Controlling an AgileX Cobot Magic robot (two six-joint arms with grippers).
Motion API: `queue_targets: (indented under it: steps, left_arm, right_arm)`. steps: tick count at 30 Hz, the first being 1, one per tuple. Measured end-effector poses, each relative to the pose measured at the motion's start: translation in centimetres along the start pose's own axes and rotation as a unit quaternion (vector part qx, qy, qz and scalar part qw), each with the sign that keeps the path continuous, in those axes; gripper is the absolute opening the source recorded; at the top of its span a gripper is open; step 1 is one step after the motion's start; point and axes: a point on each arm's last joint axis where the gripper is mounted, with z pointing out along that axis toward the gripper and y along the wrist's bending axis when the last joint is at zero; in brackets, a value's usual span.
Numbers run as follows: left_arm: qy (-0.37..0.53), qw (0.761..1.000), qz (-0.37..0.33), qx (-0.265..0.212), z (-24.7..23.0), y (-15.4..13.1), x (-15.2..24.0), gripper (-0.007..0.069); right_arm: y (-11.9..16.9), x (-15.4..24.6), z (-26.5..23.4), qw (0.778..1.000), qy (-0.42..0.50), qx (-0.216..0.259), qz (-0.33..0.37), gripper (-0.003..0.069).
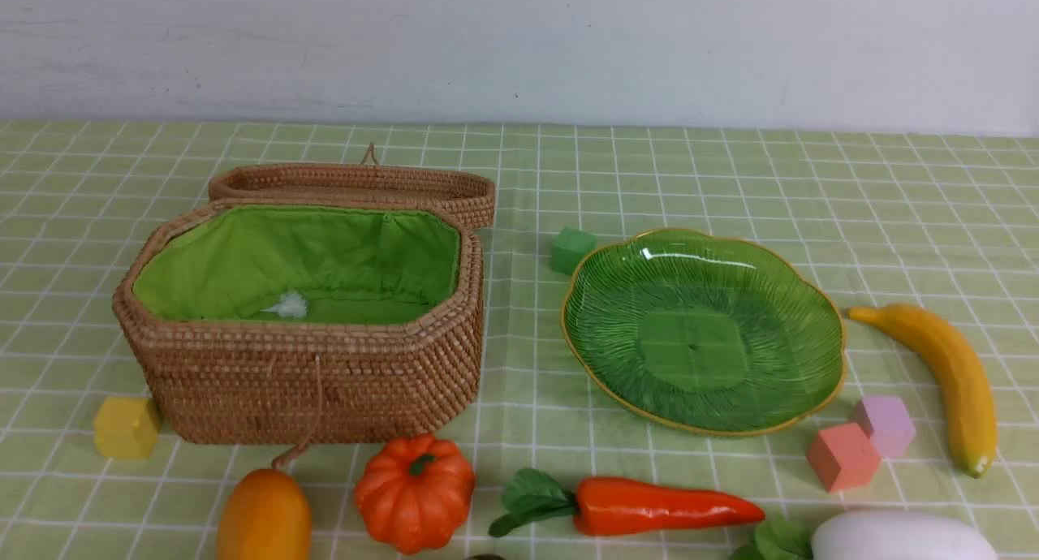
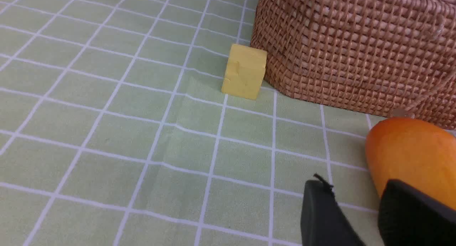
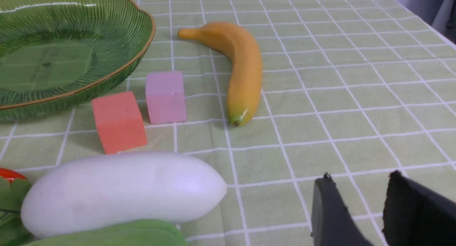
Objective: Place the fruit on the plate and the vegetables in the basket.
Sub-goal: Use the right arm to grab a banana and put it into the right plate
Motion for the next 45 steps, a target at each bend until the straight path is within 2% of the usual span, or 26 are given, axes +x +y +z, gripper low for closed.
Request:
queue_targets:
  steps: [39, 45]
  left_arm:
    - [0.0, 1.0, 0.0, 0.0, 0.0, 0.0, 0.0, 0.0239]
    - [0.0, 1.0, 0.0, 0.0, 0.0, 0.0, 0.0, 0.0239]
  right_arm:
    - [-0.01, 0.0, 0.0, 1.0, 0.0, 0.0, -0.001, 0.0241]
    - [-0.23, -0.22, 0.09, 0.998, -0.022, 0.014, -0.049, 0.0241]
